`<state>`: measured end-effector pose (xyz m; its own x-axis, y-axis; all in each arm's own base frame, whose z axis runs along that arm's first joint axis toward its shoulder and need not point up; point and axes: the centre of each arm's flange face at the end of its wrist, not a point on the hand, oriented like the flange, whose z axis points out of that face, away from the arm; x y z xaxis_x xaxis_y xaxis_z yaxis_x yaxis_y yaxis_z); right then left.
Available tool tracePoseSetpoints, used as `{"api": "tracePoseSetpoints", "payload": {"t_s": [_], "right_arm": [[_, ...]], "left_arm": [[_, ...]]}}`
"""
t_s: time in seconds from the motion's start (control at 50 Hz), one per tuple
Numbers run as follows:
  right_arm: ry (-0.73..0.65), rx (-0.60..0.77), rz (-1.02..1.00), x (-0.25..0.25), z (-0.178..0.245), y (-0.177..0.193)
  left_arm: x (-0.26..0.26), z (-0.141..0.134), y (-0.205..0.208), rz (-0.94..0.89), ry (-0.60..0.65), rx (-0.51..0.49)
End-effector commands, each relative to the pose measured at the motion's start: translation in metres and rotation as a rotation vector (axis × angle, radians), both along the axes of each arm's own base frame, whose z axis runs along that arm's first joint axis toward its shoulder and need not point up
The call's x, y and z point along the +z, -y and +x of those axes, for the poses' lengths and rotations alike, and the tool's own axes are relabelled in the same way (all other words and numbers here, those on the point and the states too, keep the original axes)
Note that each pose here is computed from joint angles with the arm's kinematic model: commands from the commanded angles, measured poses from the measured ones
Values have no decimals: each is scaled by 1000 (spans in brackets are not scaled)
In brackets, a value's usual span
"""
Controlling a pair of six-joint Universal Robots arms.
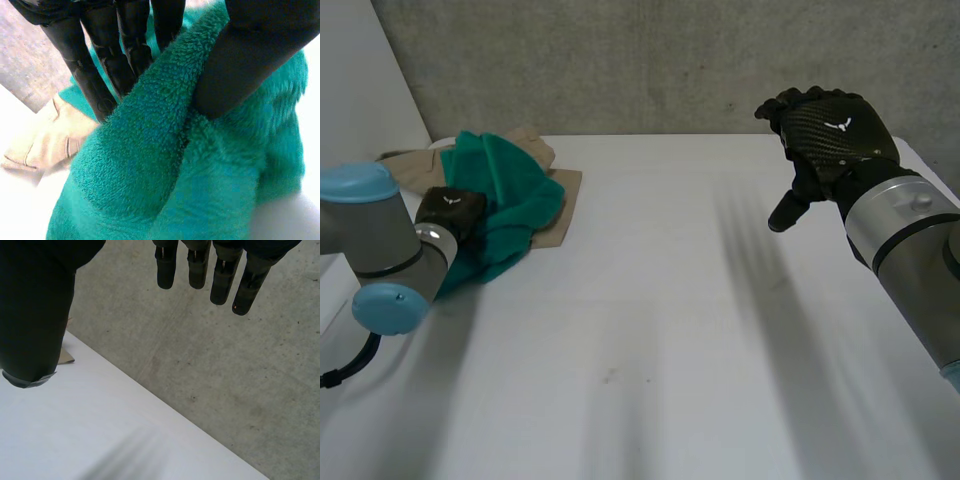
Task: Fold the laundry.
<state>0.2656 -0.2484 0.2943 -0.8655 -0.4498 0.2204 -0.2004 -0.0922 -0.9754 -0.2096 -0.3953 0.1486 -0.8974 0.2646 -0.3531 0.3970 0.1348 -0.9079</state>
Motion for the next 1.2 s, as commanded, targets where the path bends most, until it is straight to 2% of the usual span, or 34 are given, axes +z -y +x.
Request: {"api": "tracePoseSetpoints", "payload": {"t_s": [0.02, 0.12, 0.14, 0.2, 0.28, 0.38, 0.48, 0.62, 0.68, 0.74, 0.8, 0.92, 1.06, 1.2], "right_arm": [[9, -14, -22, 8, -3, 4], [26, -18, -55, 20, -6, 3], [27, -20, -59, 22, -6, 3], [34, -35, -75, 27, -10, 6], [38, -67, -85, 30, -19, 13], [36, -81, -86, 31, -23, 17], [31, -80, -90, 31, -22, 17], [-35, -56, -106, 29, -19, 15], [-111, -18, -95, 23, -15, 10], [-232, 20, -20, 6, -15, 6], [-325, 45, 62, -7, -16, 0], [-386, 75, 166, -22, -19, -10], [-465, 95, 273, -52, -28, -23], [-565, 139, 318, -84, -34, -38]], "left_arm": [[79, -35, -43, -114, -230, -77], [121, -76, -102, -138, -372, -225], [126, -94, -127, -118, -416, -301], [117, -123, -179, -21, -466, -456], [83, -150, -233, 133, -460, -600], [50, -178, -276, 238, -400, -703], [61, -174, -260, 216, -406, -647], [83, -129, -178, 111, -441, -436], [86, -109, -148, 79, -428, -361], [79, -95, -135, 93, -387, -326], [62, -83, -135, 159, -300, -308], [35, -70, -159, 255, -142, -324], [30, -62, -196, 294, -94, -359], [16, -65, -228, 343, -35, -427]]}}
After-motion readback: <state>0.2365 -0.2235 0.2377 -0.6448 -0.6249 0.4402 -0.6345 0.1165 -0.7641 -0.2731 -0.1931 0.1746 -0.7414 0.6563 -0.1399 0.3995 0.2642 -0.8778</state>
